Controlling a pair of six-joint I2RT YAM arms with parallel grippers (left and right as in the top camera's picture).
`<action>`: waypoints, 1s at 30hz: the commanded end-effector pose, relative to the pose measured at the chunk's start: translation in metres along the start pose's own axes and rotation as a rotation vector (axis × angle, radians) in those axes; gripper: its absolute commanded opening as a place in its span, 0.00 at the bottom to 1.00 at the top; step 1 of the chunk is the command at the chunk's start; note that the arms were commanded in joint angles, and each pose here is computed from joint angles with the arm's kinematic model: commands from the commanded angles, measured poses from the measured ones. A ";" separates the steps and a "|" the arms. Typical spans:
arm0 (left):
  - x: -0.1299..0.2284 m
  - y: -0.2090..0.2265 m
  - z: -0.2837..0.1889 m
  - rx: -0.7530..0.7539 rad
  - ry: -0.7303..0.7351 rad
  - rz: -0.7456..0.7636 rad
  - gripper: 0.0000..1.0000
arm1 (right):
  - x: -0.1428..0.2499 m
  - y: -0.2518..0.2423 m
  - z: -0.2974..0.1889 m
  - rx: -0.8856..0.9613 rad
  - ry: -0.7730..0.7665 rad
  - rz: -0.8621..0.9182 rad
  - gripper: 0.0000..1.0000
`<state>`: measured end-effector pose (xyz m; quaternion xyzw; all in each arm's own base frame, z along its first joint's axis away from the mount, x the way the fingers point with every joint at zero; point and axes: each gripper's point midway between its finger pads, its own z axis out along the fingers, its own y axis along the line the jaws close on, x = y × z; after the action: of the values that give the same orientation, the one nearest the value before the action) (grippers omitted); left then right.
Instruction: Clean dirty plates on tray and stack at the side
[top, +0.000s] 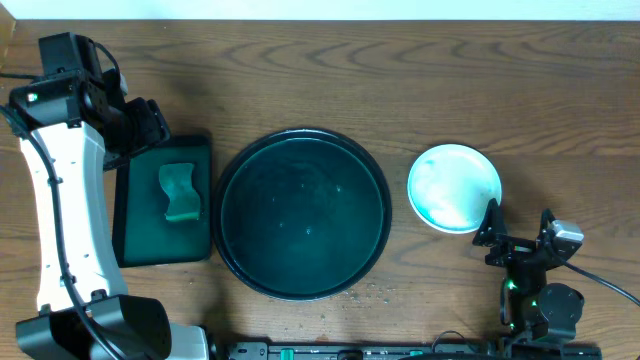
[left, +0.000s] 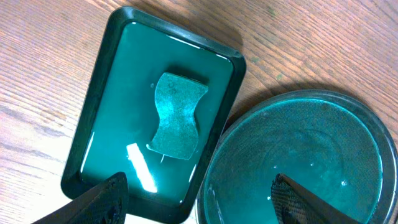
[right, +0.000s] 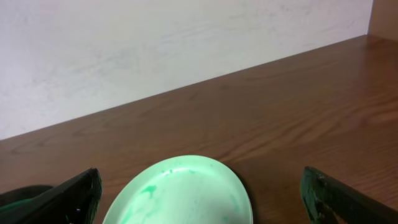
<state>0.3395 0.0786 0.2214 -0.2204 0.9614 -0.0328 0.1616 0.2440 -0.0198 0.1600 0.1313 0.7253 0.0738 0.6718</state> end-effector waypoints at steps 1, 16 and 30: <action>0.000 -0.001 0.000 0.005 0.006 -0.002 0.74 | 0.003 -0.001 0.001 -0.001 0.000 -0.012 0.99; 0.000 -0.001 0.000 0.005 0.006 -0.002 0.74 | 0.003 -0.001 0.001 -0.001 0.000 -0.012 0.99; 0.015 0.002 0.009 -0.007 0.064 -0.006 0.74 | 0.003 -0.001 0.001 -0.002 0.000 -0.012 0.99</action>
<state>0.3354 0.0775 0.2184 -0.2211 0.9628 -0.0332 0.1517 0.2441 -0.0198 0.1584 0.1310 0.7265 0.0732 0.6705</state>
